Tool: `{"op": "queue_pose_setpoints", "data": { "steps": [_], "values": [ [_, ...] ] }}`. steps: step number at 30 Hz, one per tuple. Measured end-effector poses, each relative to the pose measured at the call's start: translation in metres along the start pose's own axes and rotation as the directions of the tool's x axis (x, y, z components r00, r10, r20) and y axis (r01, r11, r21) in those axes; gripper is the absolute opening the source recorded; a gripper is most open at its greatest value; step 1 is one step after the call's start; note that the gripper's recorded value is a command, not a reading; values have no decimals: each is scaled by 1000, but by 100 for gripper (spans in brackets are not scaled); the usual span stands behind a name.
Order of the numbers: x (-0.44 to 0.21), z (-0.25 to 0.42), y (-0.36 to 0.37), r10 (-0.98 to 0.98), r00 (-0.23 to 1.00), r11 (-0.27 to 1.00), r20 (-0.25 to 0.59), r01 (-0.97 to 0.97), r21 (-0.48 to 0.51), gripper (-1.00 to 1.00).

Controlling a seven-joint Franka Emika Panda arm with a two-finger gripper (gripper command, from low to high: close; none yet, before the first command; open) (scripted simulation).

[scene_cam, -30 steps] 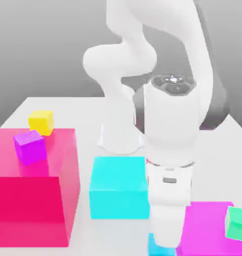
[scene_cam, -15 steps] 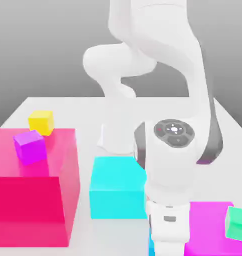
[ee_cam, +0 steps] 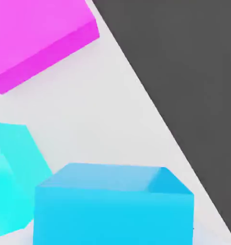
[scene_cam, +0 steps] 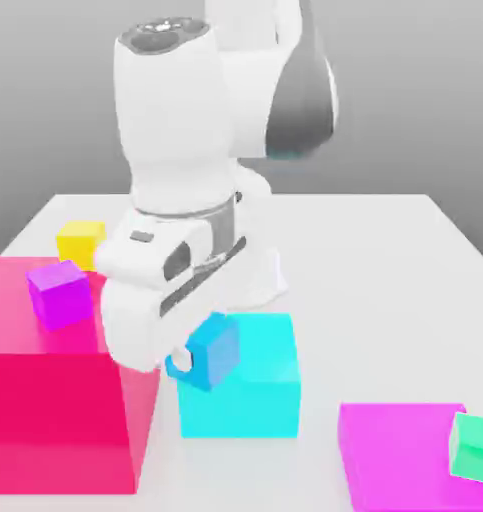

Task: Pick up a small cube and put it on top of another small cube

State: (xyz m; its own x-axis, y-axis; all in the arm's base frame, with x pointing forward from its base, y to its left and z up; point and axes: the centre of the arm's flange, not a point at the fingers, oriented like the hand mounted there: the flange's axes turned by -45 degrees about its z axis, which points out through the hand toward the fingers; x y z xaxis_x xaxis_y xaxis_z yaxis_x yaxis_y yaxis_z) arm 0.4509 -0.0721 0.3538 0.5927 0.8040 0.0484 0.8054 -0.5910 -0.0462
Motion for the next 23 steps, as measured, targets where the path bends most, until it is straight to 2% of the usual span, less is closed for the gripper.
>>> {"op": "queue_pose_setpoints", "data": {
  "steps": [7,14,19,20,23],
  "values": [
    [-93,-63,-14,285,958,958,1,-285,-14,-100],
    [-185,-110,-52,566,824,823,7,-565,-51,-100],
    [-208,-66,-60,625,780,779,8,-624,-62,-100],
    [-208,-57,-61,626,780,778,7,-625,-62,100],
    [-208,-57,-61,626,780,779,7,-625,-62,100]
  ]
}}
